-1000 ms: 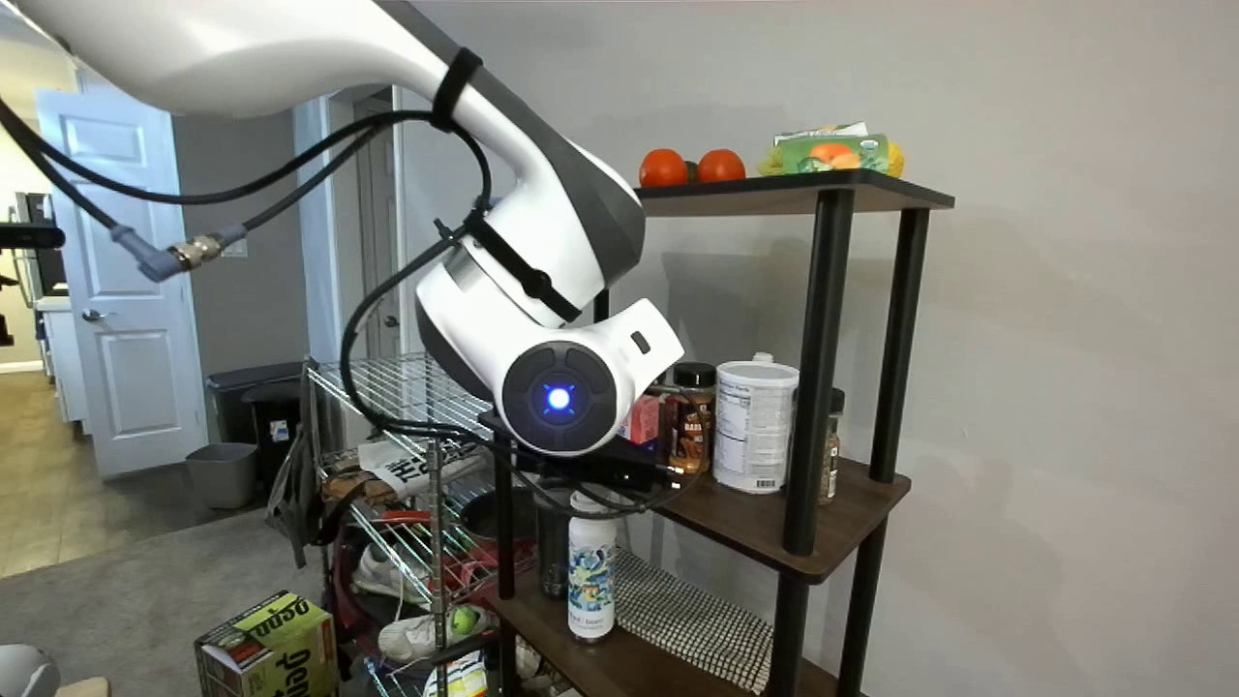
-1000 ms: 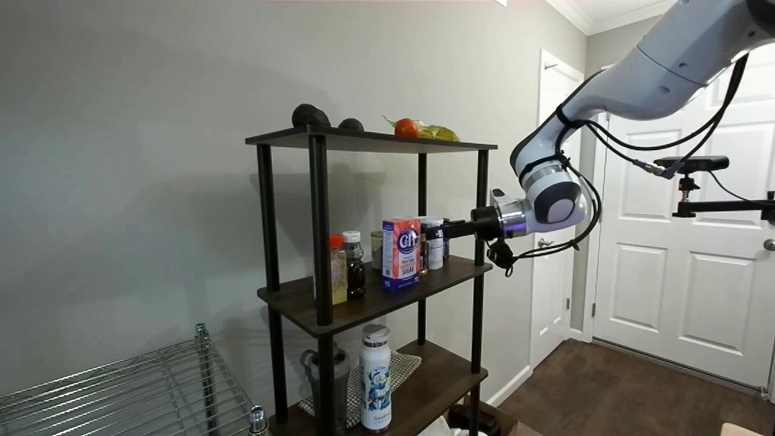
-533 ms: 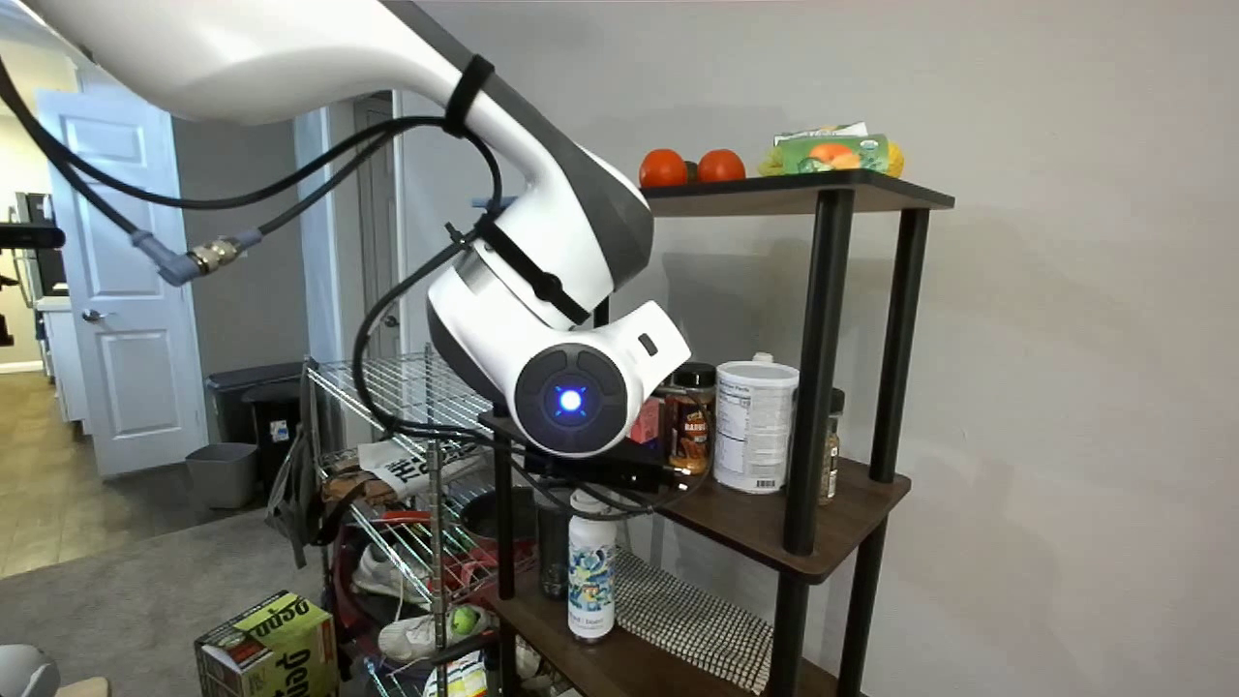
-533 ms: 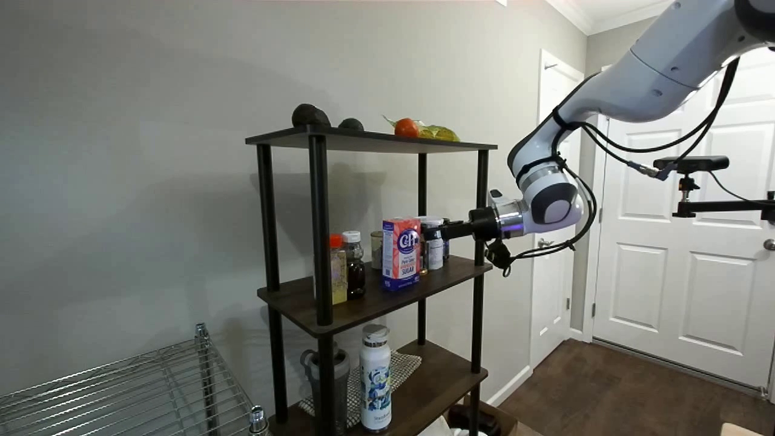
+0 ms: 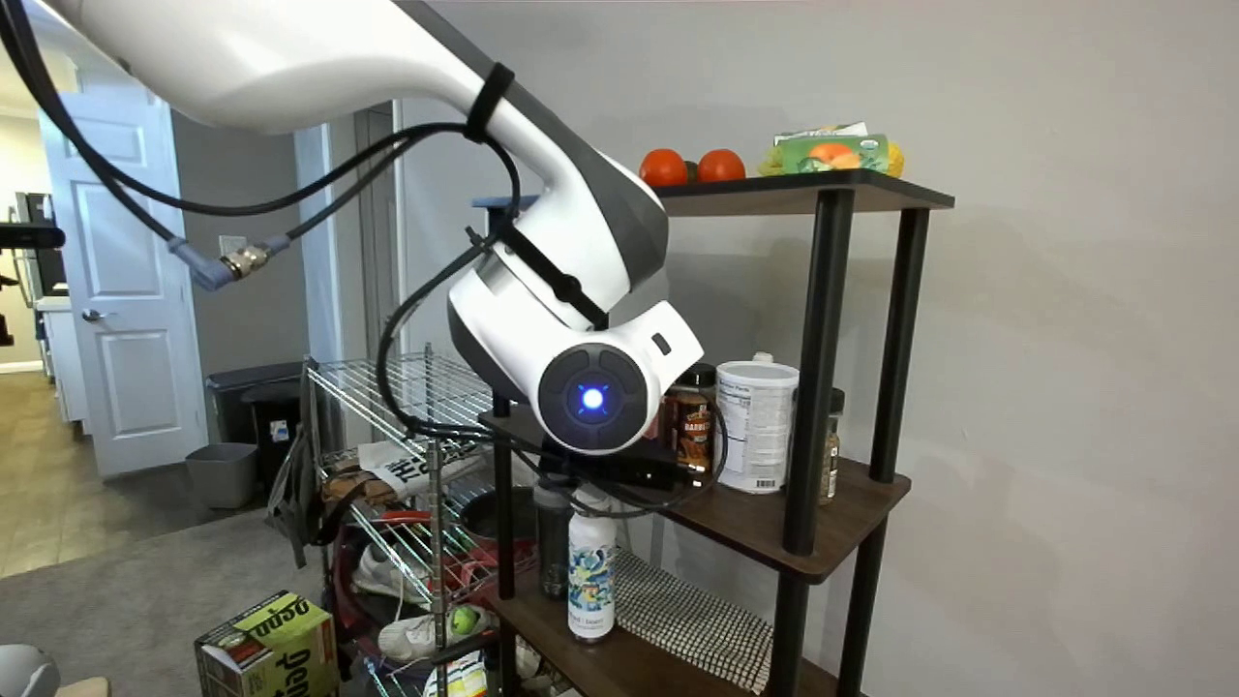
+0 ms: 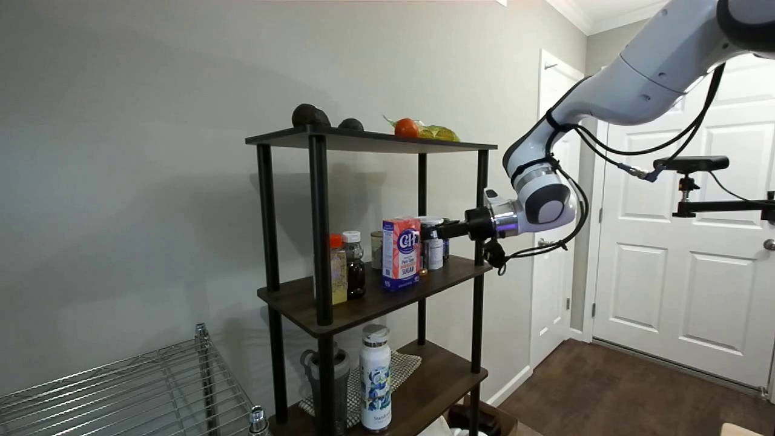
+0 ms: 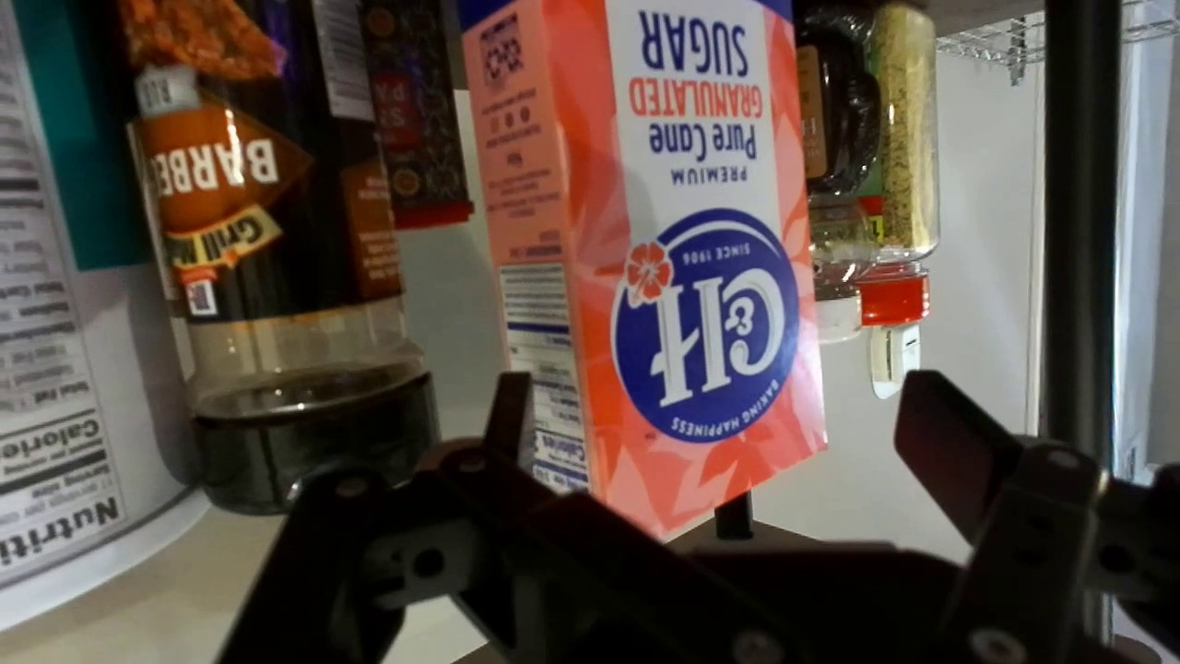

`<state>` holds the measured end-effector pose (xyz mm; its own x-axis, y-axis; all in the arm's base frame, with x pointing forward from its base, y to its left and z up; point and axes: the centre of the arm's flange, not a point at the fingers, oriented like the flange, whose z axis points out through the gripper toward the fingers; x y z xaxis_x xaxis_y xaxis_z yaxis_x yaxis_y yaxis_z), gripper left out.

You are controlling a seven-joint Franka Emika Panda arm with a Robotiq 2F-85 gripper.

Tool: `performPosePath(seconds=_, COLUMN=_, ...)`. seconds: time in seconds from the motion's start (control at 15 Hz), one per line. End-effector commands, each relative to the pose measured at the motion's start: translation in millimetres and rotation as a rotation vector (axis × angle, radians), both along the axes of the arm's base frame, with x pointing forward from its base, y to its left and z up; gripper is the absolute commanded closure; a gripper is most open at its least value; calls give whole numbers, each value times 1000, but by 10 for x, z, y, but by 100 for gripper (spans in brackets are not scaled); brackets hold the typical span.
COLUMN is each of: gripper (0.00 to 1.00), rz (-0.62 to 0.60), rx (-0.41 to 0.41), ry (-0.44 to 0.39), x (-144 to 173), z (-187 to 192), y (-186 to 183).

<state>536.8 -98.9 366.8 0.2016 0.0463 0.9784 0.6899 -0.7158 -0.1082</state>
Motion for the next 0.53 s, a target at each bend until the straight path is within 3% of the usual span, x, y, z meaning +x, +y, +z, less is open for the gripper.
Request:
performPosePath(seconds=0.0, gripper=0, rz=-3, rx=-16, ry=-37, x=108, z=-17, y=-28)
performPosePath(seconds=0.47, gripper=0, rz=1, rx=-16, ry=-42, x=219, z=-14, y=-49)
